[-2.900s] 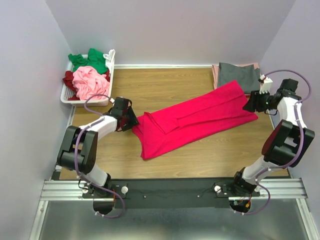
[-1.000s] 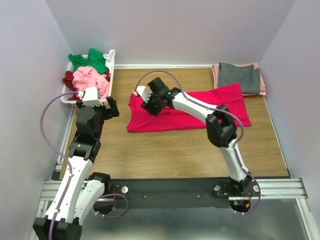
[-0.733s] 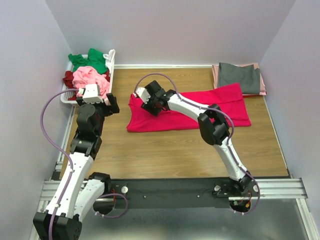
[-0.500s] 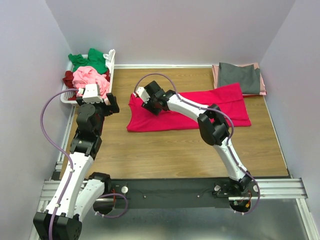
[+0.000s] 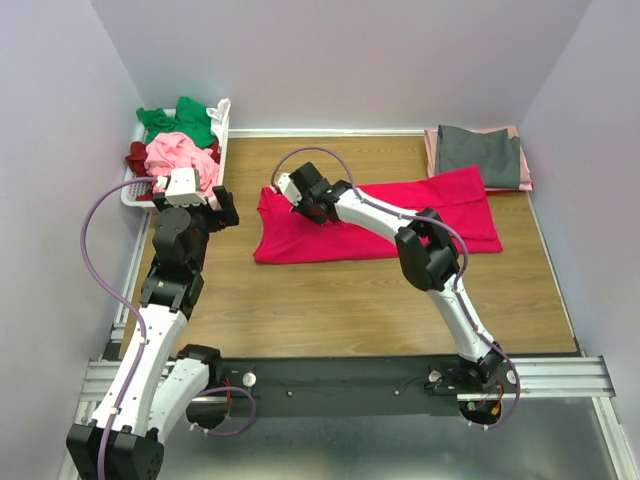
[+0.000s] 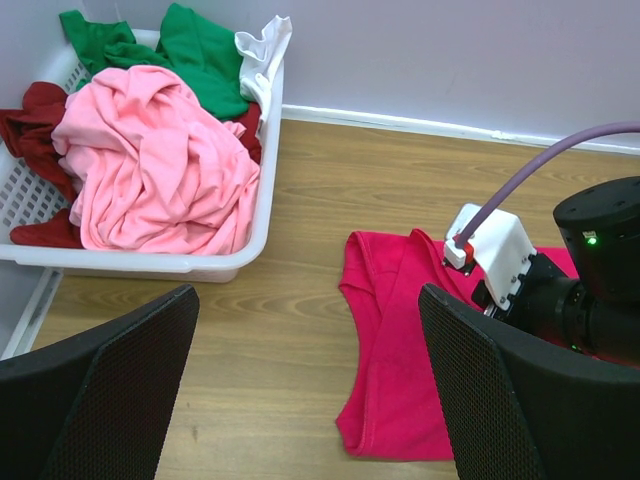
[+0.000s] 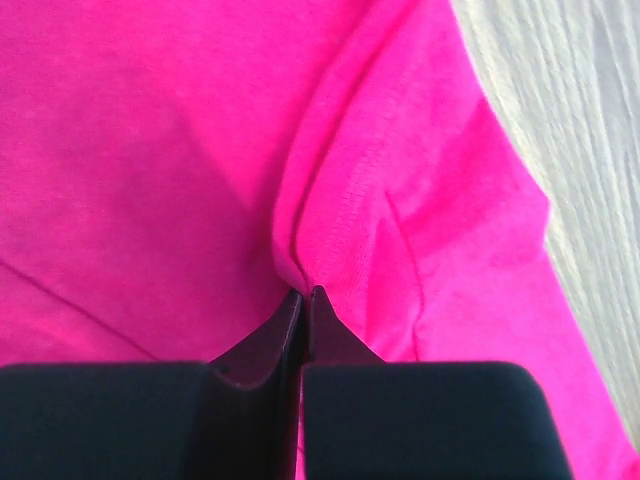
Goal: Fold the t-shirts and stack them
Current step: Fold the tshirt
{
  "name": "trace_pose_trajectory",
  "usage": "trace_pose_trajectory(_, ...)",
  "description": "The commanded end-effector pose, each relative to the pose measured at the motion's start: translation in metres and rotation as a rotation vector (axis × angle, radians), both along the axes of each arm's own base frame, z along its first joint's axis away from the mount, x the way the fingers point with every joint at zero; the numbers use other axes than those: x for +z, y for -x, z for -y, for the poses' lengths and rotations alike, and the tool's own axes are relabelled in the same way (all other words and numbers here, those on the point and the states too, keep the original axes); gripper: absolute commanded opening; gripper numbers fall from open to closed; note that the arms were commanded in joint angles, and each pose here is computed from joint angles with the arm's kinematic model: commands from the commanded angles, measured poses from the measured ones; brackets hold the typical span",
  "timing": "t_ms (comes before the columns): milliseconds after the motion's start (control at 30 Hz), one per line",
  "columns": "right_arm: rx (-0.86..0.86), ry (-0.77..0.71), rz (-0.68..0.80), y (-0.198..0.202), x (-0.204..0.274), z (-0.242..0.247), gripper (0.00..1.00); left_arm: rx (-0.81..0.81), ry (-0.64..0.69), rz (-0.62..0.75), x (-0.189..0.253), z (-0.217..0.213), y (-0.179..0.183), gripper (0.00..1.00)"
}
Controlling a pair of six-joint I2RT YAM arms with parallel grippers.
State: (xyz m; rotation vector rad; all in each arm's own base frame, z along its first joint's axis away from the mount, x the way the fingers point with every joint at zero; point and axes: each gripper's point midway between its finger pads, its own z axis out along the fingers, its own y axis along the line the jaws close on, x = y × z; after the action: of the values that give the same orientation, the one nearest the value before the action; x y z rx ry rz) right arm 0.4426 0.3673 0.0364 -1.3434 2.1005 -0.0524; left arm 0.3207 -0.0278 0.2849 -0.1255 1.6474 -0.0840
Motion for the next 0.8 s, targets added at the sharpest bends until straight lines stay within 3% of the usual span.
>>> trace_pose_trajectory(0, -0.078, -0.004, 0.123, -0.031, 0.04, 0.014, 0.09, -0.013, 0.0, 0.037, 0.011, 0.002, -0.001, 0.98)
trace_pose_trajectory(100, -0.135, 0.0, 0.159, -0.054, 0.046, 0.031, 0.09, -0.011, 0.001, 0.034, 0.009, 0.002, -0.001, 0.98)
trace_pose_trajectory(200, -0.187, 0.007, 0.199, -0.072, 0.056, 0.048, 0.36, -0.014, 0.0, 0.032, 0.009, 0.002, -0.002, 0.98)
trace_pose_trajectory(333, -0.242, 0.014, 0.247, -0.092, 0.068, 0.065, 0.54, -0.017, 0.001, 0.028, 0.008, 0.003, -0.002, 0.98)
trace_pose_trajectory(500, -0.25, -0.018, 0.238, -0.091, 0.079, 0.073, 0.59, -0.021, -0.002, 0.022, 0.006, 0.004, -0.003, 0.98)
trace_pose_trajectory(600, -0.193, -0.076, 0.176, -0.074, 0.083, 0.068, 0.59, -0.04, 0.001, 0.02, 0.005, 0.008, -0.004, 0.98)
trace_pose_trajectory(633, -0.1, -0.119, 0.12, -0.061, 0.081, 0.055, 0.59, -0.044, -0.001, 0.014, 0.003, 0.008, -0.005, 0.98)
trace_pose_trajectory(733, 0.124, -0.145, -0.065, -0.002, 0.076, 0.05, 0.66, -0.044, -0.001, 0.014, 0.003, 0.008, -0.005, 0.98)
trace_pose_trajectory(767, 0.307, -0.166, -0.18, 0.041, 0.071, 0.048, 0.66, -0.047, 0.0, 0.017, 0.004, 0.009, -0.005, 0.98)
